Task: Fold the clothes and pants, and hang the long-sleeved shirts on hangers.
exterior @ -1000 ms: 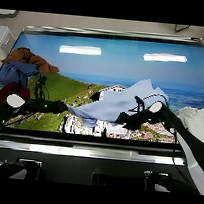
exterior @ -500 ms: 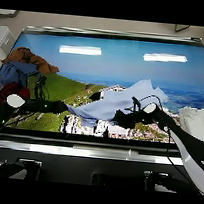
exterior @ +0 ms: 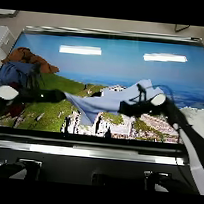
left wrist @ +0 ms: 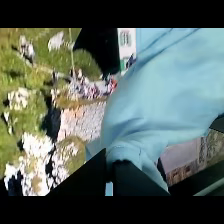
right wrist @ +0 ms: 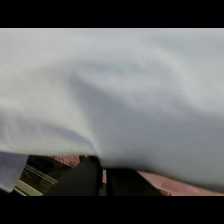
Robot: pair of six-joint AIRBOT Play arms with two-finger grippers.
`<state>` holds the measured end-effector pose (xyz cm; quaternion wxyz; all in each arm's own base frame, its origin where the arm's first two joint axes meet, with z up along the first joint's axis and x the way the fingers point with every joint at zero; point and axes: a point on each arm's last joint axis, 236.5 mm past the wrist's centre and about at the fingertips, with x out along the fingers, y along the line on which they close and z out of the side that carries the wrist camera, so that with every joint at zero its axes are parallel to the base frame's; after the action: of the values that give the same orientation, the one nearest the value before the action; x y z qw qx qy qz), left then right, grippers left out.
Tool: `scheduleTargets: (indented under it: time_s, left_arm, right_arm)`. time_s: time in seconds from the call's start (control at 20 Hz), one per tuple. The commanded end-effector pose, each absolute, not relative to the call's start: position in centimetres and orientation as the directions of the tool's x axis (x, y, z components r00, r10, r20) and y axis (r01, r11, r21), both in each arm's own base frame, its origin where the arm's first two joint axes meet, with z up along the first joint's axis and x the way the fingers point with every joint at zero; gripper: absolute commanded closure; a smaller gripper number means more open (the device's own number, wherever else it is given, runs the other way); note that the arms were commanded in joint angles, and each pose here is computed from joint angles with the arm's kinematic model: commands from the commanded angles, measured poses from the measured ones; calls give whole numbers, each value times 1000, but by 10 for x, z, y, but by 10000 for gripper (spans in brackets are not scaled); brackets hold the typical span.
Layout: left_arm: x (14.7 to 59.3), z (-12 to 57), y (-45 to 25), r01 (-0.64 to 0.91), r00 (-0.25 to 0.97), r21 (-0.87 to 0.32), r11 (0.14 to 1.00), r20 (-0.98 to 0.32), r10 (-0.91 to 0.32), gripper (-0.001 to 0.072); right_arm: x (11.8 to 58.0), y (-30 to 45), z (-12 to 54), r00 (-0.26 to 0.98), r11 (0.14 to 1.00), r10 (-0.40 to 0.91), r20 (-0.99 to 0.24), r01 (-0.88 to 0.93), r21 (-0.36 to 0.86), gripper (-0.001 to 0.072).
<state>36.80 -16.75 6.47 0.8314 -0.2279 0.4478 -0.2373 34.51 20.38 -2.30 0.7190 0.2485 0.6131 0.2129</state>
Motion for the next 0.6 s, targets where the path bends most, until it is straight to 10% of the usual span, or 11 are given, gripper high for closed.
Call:
scheduleTargets:
  time_s: [0.0,0.2,0.55]
  left_arm:
    - [412,186,-158,322,666,-536,780,-458,-589,678]
    - [400,416,-148,524,818,-372,766,-30,-575,678]
    - [245,624,-123,634,716,-152,758,487,-501,678]
  right_arm:
    - [388,163,116,411,834,549,-727,-322,448,676]
    - [374,119,375,811,872,482,-333,-480,94,674]
    - [241,105,578,863,892,442,244,-453,-14,674]
